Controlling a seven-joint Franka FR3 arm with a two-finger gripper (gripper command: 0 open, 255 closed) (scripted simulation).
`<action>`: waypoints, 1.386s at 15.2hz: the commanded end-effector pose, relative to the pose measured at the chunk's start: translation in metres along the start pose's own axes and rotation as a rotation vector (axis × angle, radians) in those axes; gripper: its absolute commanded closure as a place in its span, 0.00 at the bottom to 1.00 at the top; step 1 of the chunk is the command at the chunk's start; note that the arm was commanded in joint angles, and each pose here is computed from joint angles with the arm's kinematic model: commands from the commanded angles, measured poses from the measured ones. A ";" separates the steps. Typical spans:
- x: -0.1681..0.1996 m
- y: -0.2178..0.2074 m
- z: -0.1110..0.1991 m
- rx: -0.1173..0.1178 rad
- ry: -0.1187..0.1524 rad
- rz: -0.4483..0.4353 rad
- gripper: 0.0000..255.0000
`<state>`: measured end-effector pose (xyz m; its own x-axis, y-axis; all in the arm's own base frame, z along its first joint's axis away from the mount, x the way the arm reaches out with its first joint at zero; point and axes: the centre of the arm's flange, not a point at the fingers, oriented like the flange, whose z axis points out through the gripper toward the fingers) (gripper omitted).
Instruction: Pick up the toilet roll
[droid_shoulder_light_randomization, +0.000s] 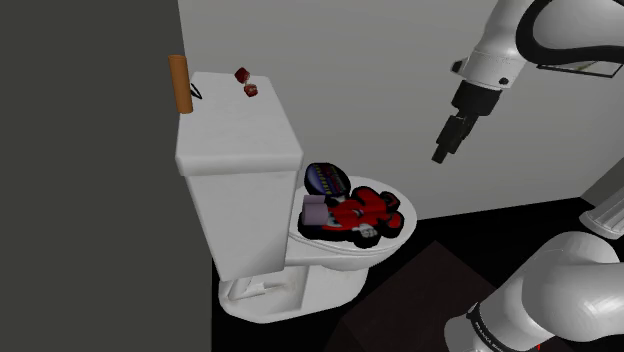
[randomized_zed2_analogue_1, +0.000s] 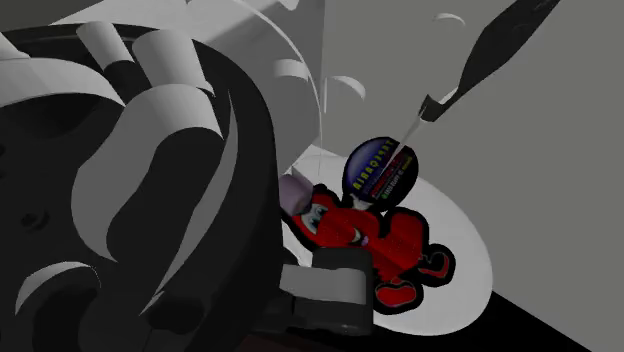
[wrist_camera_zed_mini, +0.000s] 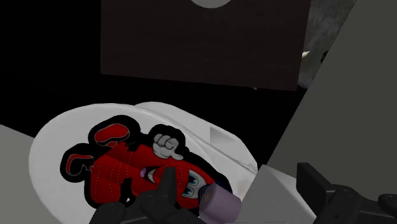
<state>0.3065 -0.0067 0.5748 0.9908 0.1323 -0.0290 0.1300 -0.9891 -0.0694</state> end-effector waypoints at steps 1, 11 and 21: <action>0.000 0.000 0.000 0.000 0.000 0.000 0.00; 0.023 0.090 0.116 0.236 0.218 -0.137 0.00; 0.082 0.145 0.241 0.472 0.437 -0.275 0.00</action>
<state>0.3922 -0.1217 0.3368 0.8768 0.2387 0.4174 0.4246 -0.7916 -0.4393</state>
